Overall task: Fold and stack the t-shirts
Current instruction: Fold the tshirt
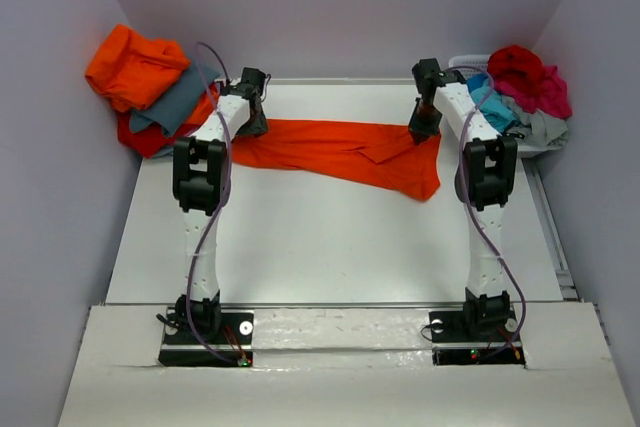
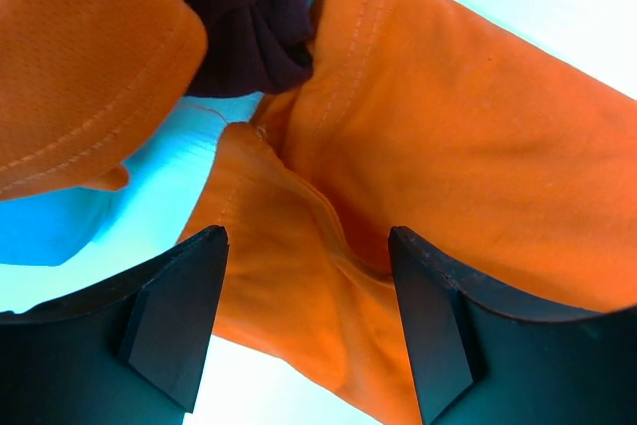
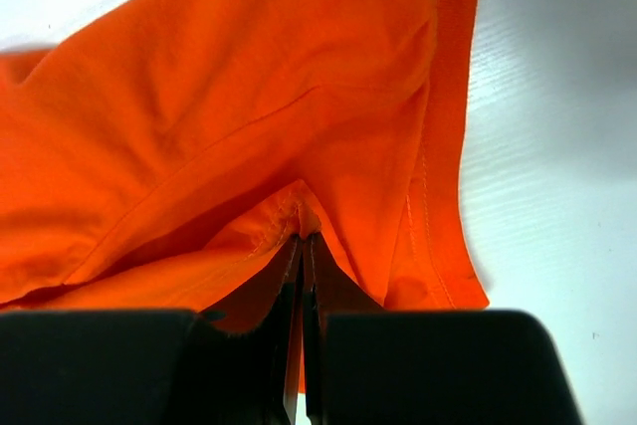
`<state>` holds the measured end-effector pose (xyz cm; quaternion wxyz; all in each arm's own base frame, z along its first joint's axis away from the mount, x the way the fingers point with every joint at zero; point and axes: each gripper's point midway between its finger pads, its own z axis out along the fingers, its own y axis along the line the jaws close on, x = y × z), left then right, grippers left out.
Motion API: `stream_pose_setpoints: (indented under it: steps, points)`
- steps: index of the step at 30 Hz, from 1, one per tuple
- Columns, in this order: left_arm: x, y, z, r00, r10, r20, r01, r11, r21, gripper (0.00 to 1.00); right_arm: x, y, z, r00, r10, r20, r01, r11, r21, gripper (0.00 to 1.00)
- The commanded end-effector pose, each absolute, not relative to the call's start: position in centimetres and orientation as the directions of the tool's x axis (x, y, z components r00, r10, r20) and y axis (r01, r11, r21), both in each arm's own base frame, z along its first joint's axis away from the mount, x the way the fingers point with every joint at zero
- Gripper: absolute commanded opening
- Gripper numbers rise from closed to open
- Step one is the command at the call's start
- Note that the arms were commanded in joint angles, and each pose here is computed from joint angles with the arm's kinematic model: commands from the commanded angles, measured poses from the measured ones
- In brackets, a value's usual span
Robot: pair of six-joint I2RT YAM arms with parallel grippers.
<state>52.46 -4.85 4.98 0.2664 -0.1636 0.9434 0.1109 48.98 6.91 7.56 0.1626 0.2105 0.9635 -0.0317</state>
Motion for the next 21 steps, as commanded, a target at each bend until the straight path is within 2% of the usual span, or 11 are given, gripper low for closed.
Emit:
stream_pose_setpoints:
  steps: [1,11,13,14,15,17,18,20,21]
  points:
    - [53.1,-5.7,9.7,-0.752,-0.233,-0.616,-0.358,0.930,0.086,0.78,50.2,6.5,8.0,-0.846,0.393,-0.361,0.419,0.908,0.005,0.07]
    - [48.5,-5.7,9.5,-0.778,-0.202,-0.595,-0.345,0.929,0.136,0.78,51.7,5.2,7.3,-0.831,0.415,-0.371,0.443,0.896,0.011,0.08]
    - [48.1,-5.9,10.0,-0.772,-0.197,-0.605,-0.342,0.930,0.134,0.78,51.8,5.3,7.3,-0.831,0.414,-0.372,0.441,0.897,0.014,0.12]
    - [47.9,-5.9,10.2,-0.768,-0.198,-0.609,-0.344,0.930,0.131,0.78,51.9,5.3,7.4,-0.830,0.413,-0.374,0.440,0.898,0.015,0.17]
    - [47.5,-5.8,10.0,-0.773,-0.197,-0.603,-0.343,0.929,0.136,0.78,51.9,5.3,7.6,-0.830,0.410,-0.378,0.436,0.900,0.019,0.30]
    - [47.4,-6.2,10.5,-0.766,-0.193,-0.613,-0.338,0.932,0.129,0.78,51.9,5.3,8.1,-0.829,0.407,-0.384,0.433,0.901,0.021,0.46]
    - [47.3,-6.1,10.6,-0.766,-0.193,-0.614,-0.339,0.932,0.130,0.78,52.1,5.3,8.3,-0.825,0.403,-0.396,0.429,0.903,0.025,0.60]
    - [47.3,-6.0,10.9,-0.759,-0.193,-0.622,-0.344,0.930,0.132,0.78,52.1,5.2,9.3,-0.819,0.396,-0.416,0.422,0.906,0.031,0.75]
    - [47.3,-6.4,11.0,-0.759,-0.186,-0.624,-0.336,0.933,0.130,0.78,52.1,5.2,9.7,-0.816,0.395,-0.422,0.420,0.907,0.036,0.77]
